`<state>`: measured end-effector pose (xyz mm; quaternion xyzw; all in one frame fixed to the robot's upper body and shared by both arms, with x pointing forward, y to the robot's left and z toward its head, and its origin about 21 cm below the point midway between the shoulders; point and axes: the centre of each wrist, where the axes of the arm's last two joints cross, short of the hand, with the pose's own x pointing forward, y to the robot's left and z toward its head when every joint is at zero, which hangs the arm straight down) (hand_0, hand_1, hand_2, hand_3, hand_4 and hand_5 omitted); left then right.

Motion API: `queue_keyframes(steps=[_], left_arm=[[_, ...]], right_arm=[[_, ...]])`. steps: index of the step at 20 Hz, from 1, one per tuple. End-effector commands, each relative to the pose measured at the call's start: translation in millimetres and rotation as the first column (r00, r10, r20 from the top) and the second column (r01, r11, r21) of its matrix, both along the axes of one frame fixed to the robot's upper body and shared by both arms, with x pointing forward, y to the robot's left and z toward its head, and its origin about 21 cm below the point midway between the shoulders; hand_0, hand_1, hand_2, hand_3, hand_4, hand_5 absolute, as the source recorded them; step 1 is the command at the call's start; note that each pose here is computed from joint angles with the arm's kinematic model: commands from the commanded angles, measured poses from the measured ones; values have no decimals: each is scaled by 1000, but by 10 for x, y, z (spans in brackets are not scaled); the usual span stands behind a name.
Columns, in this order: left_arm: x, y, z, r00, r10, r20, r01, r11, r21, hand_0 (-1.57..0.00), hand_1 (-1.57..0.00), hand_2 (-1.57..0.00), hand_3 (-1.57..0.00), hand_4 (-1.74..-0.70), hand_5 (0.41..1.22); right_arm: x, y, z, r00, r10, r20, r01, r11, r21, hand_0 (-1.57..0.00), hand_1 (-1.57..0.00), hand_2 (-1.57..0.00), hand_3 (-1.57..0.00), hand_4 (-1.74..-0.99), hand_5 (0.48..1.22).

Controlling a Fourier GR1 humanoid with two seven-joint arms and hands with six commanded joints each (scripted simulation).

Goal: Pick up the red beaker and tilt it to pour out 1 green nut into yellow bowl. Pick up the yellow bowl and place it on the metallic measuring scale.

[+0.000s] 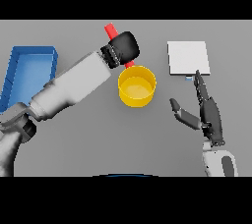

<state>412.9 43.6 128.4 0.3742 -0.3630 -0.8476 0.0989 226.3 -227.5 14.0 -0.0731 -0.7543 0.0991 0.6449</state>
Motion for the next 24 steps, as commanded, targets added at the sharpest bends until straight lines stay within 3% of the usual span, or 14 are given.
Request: queue_keyframes(steps=[1,12,15,17,21,24], left_arm=[[-7,-3,-13,1000,-15,8,15,999,40,-1571,-1571,-1571,-1552,-1738,1221],[-22,-197,1,962,-224,158,162,930,330,-1571,-1571,-1571,-1569,-1733,1221],[-42,-362,235,937,-291,195,196,897,396,-1571,-1571,-1571,-1570,-1732,1221],[36,-429,625,915,-308,261,175,885,431,-1571,-1571,-1571,-1570,-1729,1221],[275,-263,1317,905,-195,379,75,948,308,-1571,-1571,-1571,-1571,-1720,1221],[440,36,1861,898,41,437,-88,992,88,-1571,-1571,-1571,-1571,-1725,1221]], right_arm=[[-9,14,-36,1000,2,-4,-2,1000,1,1,1,1,1,-1152,567],[9,-29,-9,1000,-1,7,1,1000,12,1,1,1,1,-1130,577],[2,-11,-32,1000,-12,7,12,1000,2,1,1,1,1,-1138,572],[-6,-27,-40,1000,-12,-2,12,1000,14,1,1,1,1,-1138,565],[0,52,-46,1000,10,30,-10,1000,12,1,1,1,1,-1131,553],[54,59,-14,999,35,17,-36,999,29,1,1,1,1,-1105,559]])
